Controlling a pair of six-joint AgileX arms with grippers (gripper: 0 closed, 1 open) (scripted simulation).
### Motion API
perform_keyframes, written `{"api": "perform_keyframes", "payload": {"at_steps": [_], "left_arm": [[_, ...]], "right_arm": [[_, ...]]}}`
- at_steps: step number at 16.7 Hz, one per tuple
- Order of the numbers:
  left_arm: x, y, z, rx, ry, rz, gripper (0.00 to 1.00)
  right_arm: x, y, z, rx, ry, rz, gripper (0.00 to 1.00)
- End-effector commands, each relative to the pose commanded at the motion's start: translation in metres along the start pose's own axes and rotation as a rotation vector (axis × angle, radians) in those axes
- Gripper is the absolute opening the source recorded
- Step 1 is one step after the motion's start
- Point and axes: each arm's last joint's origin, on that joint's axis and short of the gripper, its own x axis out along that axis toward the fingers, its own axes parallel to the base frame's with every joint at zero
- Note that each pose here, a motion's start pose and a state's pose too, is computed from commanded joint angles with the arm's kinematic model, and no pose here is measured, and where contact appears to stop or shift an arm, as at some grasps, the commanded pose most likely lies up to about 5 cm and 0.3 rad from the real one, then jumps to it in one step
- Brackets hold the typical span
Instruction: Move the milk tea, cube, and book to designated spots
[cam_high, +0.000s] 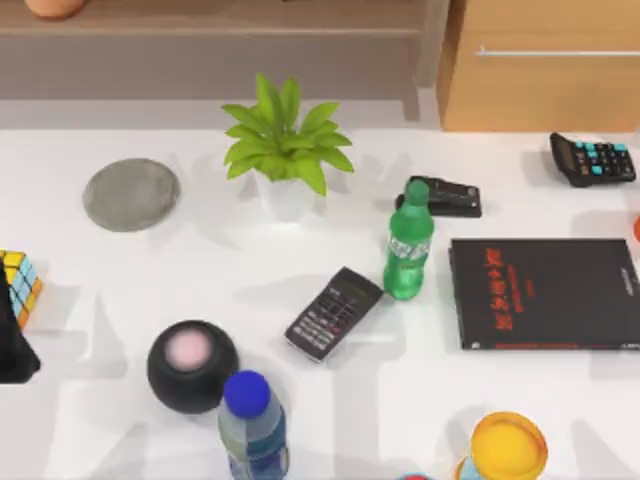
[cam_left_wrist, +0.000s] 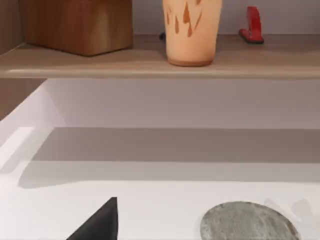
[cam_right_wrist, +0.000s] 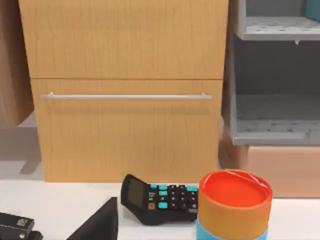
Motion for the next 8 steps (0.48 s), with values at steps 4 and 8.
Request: {"api": "perform_keyframes", "payload": {"at_steps": [4,8], "left_arm": [[0.001,0.000,0.007,-0.001,-0.010,-0.001,1.00],[0.011,0.000,0.041,-0.004,-0.041,-0.006,1.00]], "right_arm": [[0.000,0.000,0.000,0.000,0.000,0.000,1.00],[0.000,0.000,0.000,0.000,0.000,0.000,1.00]]}}
